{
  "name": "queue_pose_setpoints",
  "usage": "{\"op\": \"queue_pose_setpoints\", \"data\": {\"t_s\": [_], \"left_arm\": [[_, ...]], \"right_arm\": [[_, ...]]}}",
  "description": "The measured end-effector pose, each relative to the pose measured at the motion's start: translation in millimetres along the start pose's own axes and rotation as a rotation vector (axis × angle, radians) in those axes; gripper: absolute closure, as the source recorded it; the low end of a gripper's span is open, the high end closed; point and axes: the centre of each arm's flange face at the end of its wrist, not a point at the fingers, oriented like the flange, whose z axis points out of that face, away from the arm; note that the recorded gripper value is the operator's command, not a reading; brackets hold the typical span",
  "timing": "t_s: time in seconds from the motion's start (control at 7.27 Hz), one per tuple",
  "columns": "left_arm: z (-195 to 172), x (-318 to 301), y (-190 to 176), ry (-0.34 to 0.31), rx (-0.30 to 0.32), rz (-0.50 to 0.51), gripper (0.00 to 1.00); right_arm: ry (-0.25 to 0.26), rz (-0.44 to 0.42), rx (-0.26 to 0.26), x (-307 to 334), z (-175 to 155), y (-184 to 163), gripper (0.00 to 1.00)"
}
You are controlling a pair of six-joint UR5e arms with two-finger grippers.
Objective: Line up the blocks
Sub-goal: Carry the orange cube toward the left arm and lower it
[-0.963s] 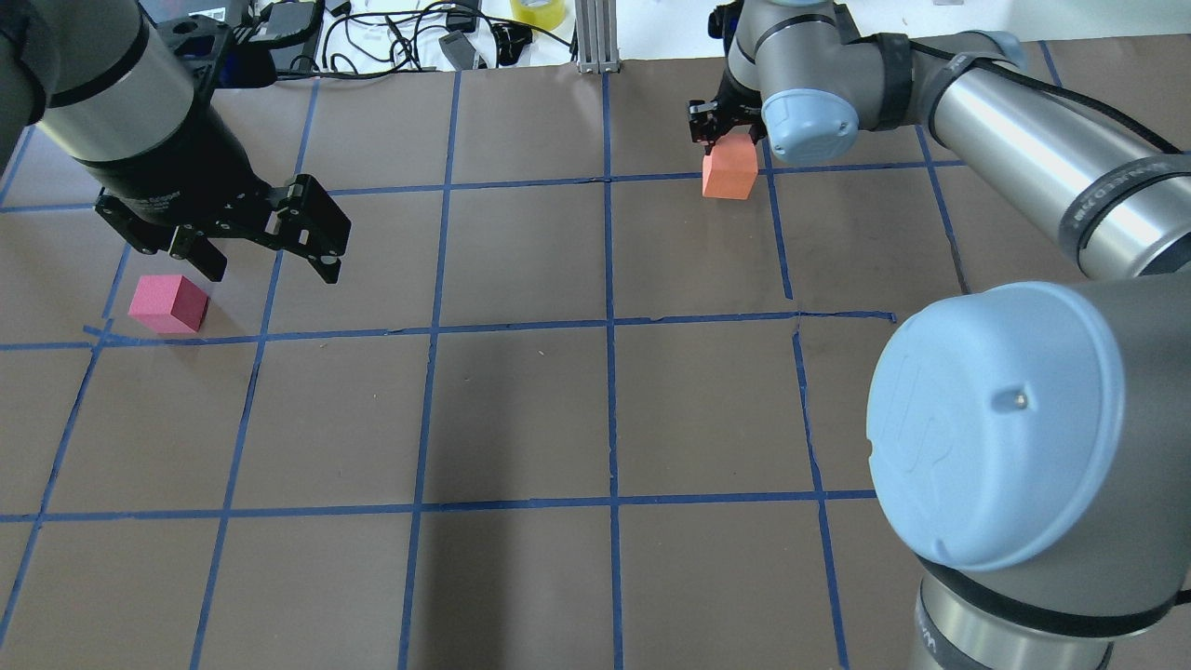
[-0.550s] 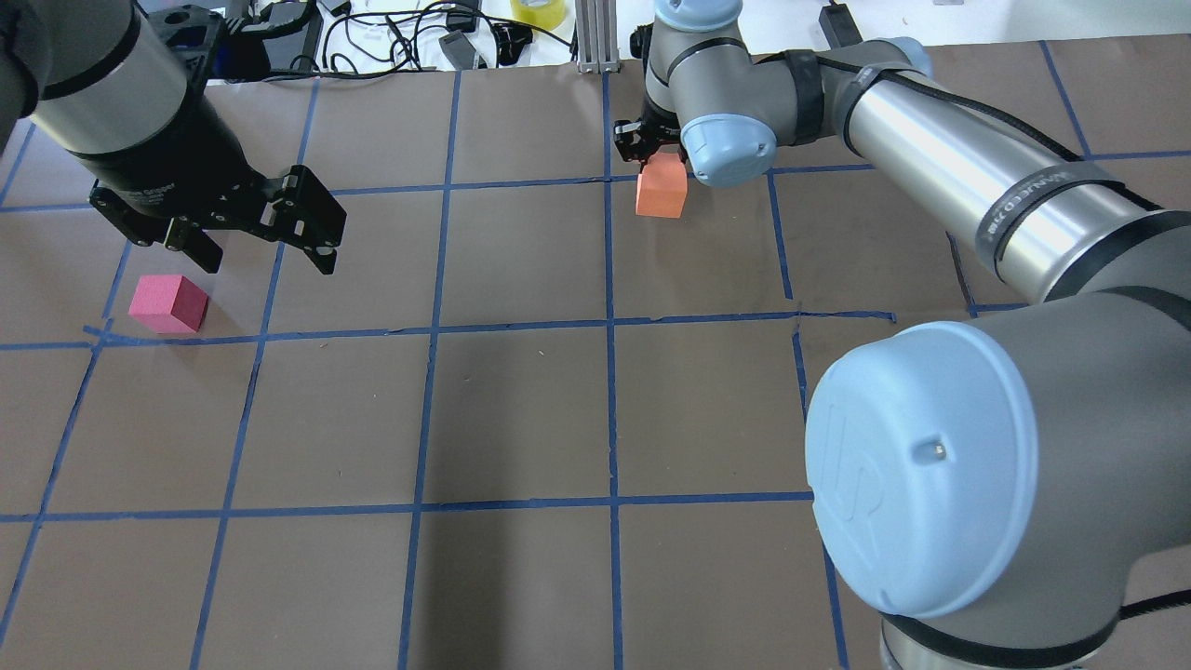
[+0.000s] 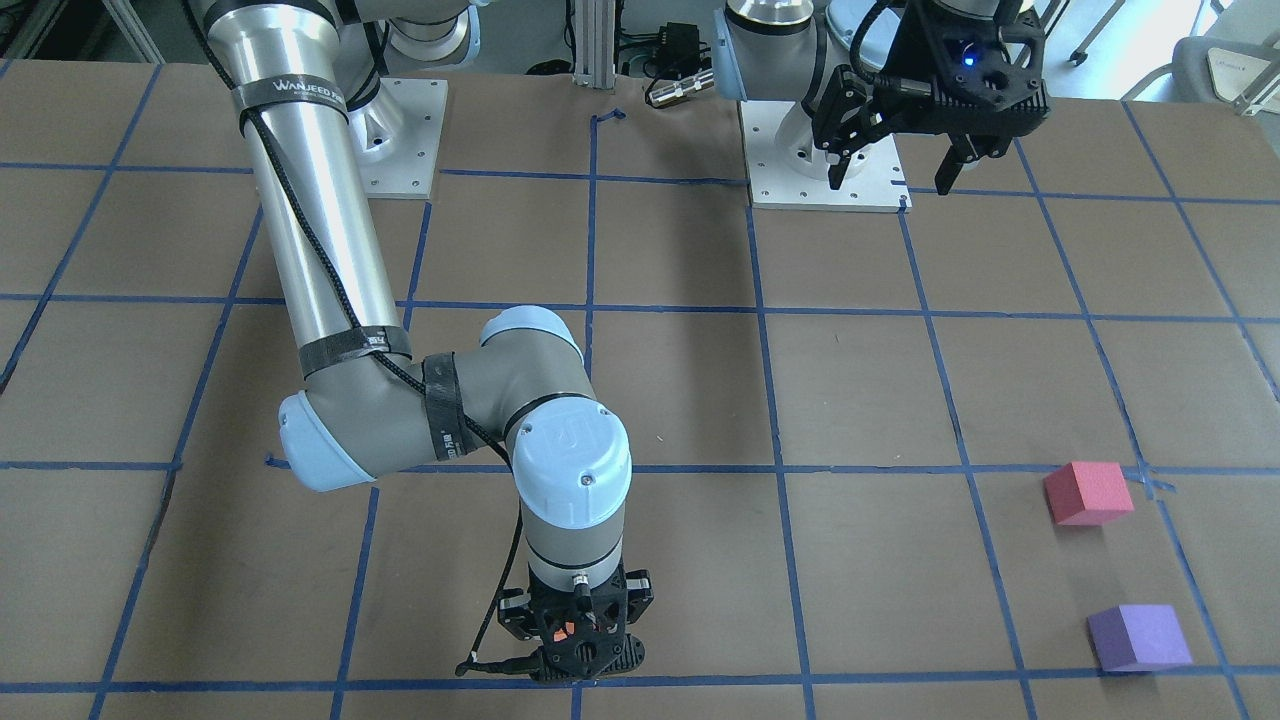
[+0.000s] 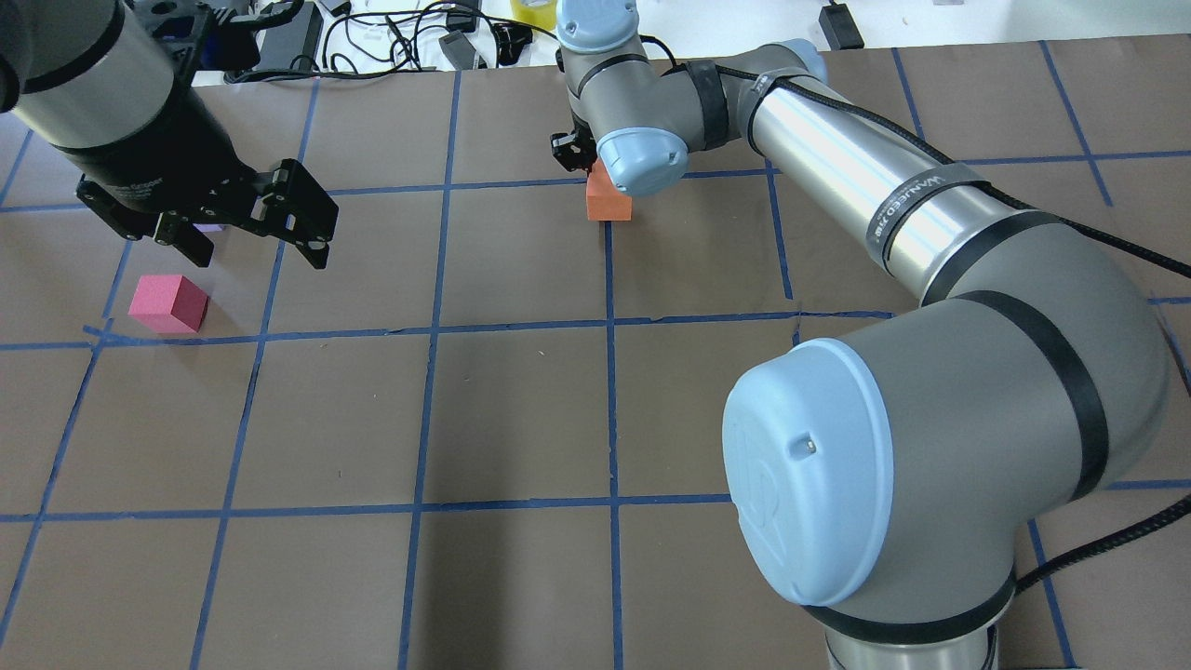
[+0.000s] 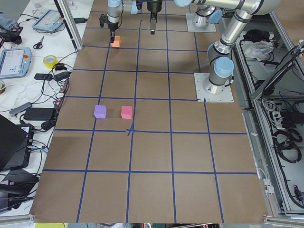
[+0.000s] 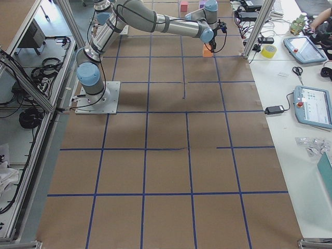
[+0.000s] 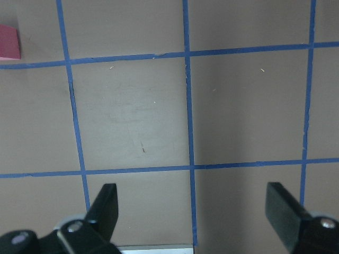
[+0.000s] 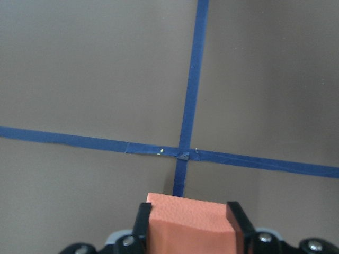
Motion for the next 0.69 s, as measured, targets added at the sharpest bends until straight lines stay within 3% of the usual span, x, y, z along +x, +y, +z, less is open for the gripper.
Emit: {"op": "queue_pose_setpoints", "data": {"t_s": [0.69], "left_arm": [[3,0,1,0.0,-0.005,0.001,0.0]], "right_arm": [[-0.004,0.029,0.009,-24,15,-7,1.0]]}}
